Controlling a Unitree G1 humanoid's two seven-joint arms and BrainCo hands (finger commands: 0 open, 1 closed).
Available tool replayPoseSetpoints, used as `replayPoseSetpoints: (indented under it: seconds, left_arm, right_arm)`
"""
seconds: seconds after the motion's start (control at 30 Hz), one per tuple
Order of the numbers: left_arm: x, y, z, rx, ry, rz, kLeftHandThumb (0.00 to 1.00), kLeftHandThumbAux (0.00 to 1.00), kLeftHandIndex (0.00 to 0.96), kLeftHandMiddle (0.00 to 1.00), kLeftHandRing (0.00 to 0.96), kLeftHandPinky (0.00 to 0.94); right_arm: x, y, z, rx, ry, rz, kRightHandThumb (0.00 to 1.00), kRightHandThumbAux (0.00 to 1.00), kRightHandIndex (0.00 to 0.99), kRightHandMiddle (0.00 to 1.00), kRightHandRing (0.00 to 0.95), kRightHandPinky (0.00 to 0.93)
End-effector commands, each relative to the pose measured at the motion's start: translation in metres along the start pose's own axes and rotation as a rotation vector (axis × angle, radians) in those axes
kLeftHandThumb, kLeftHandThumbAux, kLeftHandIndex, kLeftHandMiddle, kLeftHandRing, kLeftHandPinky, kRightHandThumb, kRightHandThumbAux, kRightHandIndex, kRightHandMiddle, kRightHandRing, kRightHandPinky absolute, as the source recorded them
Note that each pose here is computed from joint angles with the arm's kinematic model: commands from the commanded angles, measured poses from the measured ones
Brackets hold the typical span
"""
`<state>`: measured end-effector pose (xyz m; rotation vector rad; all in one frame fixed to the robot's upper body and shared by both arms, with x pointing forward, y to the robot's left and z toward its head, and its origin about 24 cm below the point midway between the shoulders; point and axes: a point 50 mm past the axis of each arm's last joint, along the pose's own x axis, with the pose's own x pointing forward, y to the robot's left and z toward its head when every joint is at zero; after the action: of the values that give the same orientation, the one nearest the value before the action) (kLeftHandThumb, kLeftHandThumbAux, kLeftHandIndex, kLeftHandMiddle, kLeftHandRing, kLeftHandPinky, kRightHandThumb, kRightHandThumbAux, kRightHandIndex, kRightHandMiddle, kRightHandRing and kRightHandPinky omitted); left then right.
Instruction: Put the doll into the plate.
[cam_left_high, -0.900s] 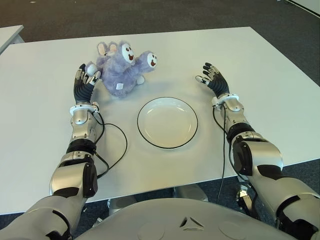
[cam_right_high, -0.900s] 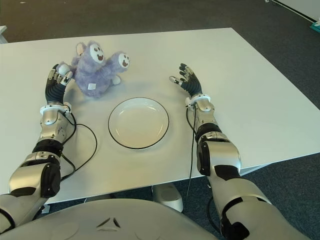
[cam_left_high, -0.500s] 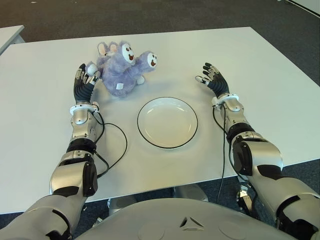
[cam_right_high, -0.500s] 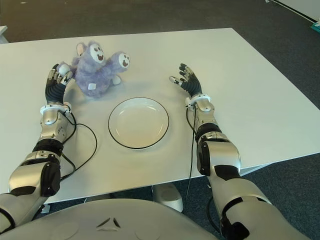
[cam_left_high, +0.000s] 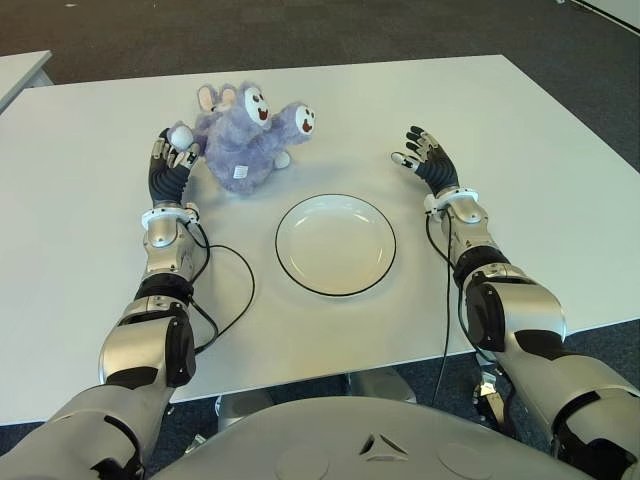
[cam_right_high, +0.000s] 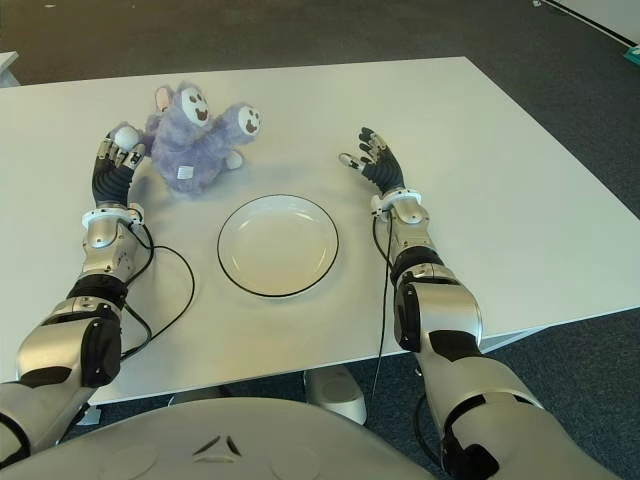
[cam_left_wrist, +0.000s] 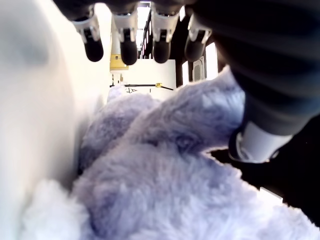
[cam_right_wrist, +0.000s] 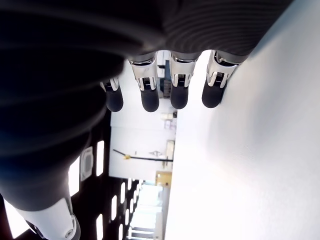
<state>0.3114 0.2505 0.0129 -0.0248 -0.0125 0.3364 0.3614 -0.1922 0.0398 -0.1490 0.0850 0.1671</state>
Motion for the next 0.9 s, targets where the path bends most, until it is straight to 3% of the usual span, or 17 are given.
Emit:
replayPoseSetpoints:
  seconds: [0.03, 0.3, 0.9]
  left_arm:
    - [-0.043, -0.008, -0.056, 0.028, 0.197, 0.011, 0.345, 0.571, 0.013, 0.083, 0.061, 0.046]
    - [-0.039, -0.015, -0.051, 0.051, 0.164, 0.01, 0.423, 0.547, 0.021, 0.08, 0.061, 0.049]
    - [-0.034, -0.026, -0.047, 0.068, 0.156, -0.023, 0.412, 0.53, 0.013, 0.079, 0.07, 0.065]
  right_arm:
    - [-0.022, 0.019, -0.052, 0.061, 0.225, 0.048, 0.151, 0.733, 0.015, 0.037, 0.03, 0.049]
    - [-0.022, 0.02, -0.053, 0.062, 0.226, 0.049, 0.155, 0.734, 0.015, 0.036, 0.03, 0.05]
    - [-0.023, 0.018, -0.053, 0.065, 0.223, 0.048, 0.142, 0.726, 0.01, 0.029, 0.028, 0.05]
